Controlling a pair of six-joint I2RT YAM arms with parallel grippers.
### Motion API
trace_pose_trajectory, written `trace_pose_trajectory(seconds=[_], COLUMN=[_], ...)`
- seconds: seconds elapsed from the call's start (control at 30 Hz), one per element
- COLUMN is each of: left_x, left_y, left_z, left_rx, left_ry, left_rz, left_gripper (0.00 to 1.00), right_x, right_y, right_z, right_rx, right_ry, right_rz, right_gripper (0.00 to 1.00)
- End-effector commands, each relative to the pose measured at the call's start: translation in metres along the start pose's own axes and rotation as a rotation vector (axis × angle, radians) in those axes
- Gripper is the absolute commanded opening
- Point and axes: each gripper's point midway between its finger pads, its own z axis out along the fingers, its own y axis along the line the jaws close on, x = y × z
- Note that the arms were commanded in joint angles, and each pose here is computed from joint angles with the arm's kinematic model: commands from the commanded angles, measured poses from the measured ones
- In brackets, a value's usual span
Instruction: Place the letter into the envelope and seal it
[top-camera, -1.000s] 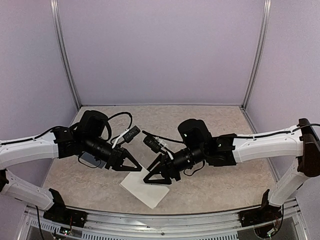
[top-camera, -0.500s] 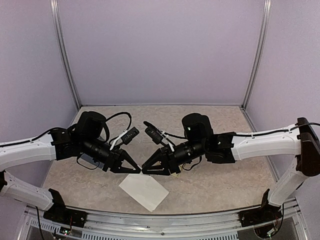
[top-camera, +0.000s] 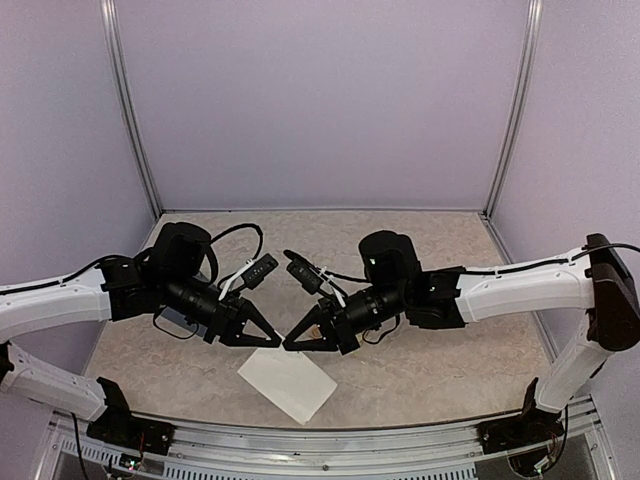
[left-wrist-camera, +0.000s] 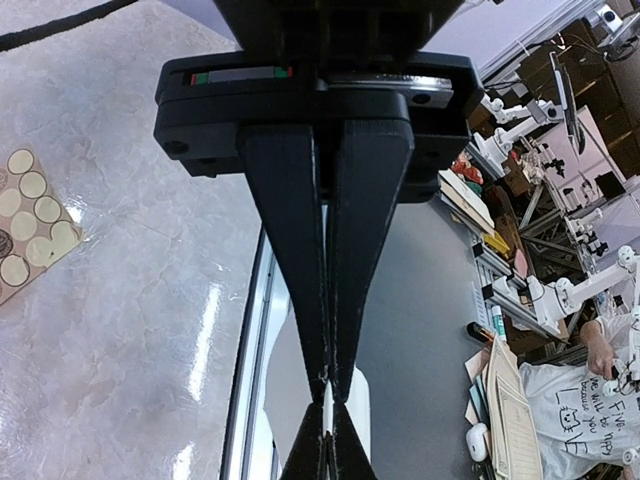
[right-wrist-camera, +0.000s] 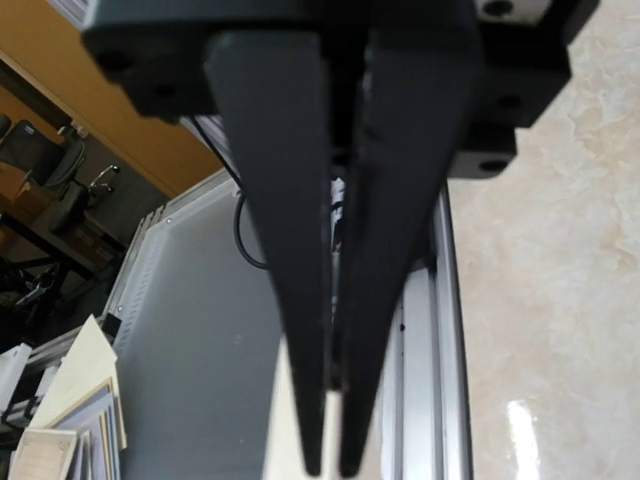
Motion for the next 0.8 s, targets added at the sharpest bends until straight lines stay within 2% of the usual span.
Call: trace_pose_trajectory(seconds=[0.0,0.07,0.1,0.17,0.2,0.23,0.27,0.43,0.5,0.53,0.6,0.63,0.77], left_x=[-0.007,-0.009,-0.01,-0.011,-0.011,-0.011,-0.01,-0.008,-0.008,-0.007,-0.006,-0.005,-0.004], left_y=[-0.002,-0.001,-0.001,-0.001,-0.002,-0.001,-0.001,0.003,0.004,0.005,0.006,0.007,0.009], left_z=[-0.008,-0.011,-0.012,-0.015,-0.015,-0.016,-0.016,-0.017,-0.018,-0.019,-0.019,-0.02,-0.022], left_rx=[0.001,-0.002,-0.002,0.0,0.002,0.002,0.0,-0.009,-0.012,-0.013,-0.015,-0.018,-0.022], left_ry=[-0.034,-0.04,-0.045,-0.051,-0.051,-0.051,-0.048,-0.041,-0.041,-0.041,-0.038,-0.037,-0.036], left_rz=[0.041,0.042,0.044,0.045,0.046,0.046,0.045,0.039,0.039,0.038,0.036,0.034,0.032], left_gripper=[0.0,0.0,0.0,0.0,0.0,0.0,0.0,0.0,0.0,0.0,0.0,0.0,0.0], right_x=[0.007,0.011,0.013,0.018,0.02,0.022,0.023,0.025,0.025,0.026,0.027,0.029,0.03], right_y=[0.004,0.003,0.002,0.001,0.0,0.001,0.0,0.001,0.001,0.001,0.001,0.001,0.004], right_z=[-0.003,-0.003,-0.004,-0.004,-0.005,-0.005,-0.006,-0.011,-0.012,-0.013,-0.015,-0.015,-0.02], right_rx=[-0.012,-0.007,-0.005,-0.003,-0.001,0.0,0.005,0.018,0.021,0.023,0.029,0.029,0.036], right_ry=[0.007,0.021,0.024,0.029,0.03,0.031,0.029,0.021,0.019,0.016,0.01,0.01,-0.004], right_rz=[-0.012,0.001,0.009,0.021,0.027,0.029,0.033,0.04,0.045,0.047,0.051,0.055,0.054], right_gripper=[0.0,0.0,0.09,0.13,0.12,0.02,0.0,0.0,0.11,0.13,0.08,0.01,0.0])
